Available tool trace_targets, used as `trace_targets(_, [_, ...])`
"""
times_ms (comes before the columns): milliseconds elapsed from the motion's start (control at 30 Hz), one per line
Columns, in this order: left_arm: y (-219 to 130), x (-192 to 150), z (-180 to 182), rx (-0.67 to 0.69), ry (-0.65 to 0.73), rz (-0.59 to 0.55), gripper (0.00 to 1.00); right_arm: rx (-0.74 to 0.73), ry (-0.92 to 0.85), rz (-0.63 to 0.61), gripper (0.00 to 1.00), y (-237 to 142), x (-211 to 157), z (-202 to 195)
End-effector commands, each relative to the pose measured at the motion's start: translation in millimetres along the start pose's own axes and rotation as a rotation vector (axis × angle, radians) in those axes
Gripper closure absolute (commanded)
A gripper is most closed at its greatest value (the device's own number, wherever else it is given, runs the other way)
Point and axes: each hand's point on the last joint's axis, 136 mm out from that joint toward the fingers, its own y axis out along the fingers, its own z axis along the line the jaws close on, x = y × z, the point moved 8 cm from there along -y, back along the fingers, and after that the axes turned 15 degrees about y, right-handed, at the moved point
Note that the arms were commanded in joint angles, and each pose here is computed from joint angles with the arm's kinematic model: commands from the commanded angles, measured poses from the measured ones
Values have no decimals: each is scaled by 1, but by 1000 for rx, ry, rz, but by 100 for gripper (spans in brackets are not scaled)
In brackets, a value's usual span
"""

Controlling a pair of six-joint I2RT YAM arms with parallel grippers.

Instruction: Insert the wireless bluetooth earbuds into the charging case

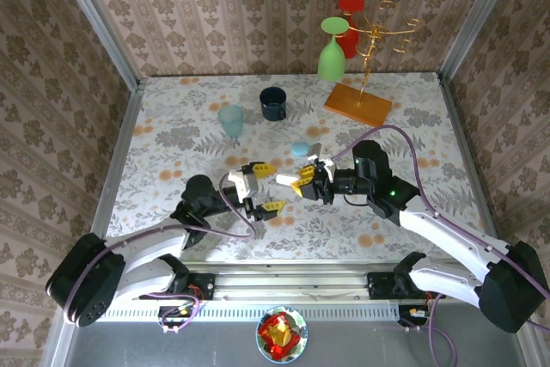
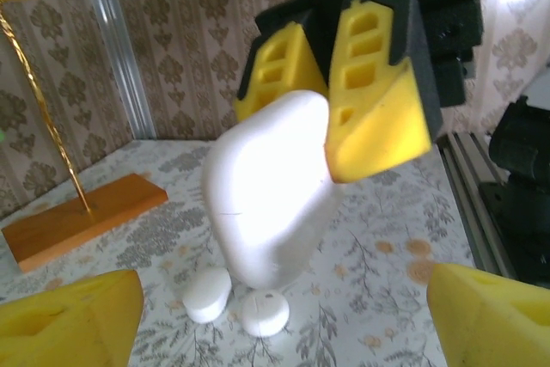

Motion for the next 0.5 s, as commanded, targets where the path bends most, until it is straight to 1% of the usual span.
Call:
trace_targets(0, [-2,19,9,59,-2,-133,16,81,16,-46,84,-3,13,10])
trace_targets(267, [2,19,9,26,-32,-149,26,143,36,-22,84,4,13,10])
trace_targets(467, [6,18,10,3,-57,-149,38,157,29,-19,84,3,13,12])
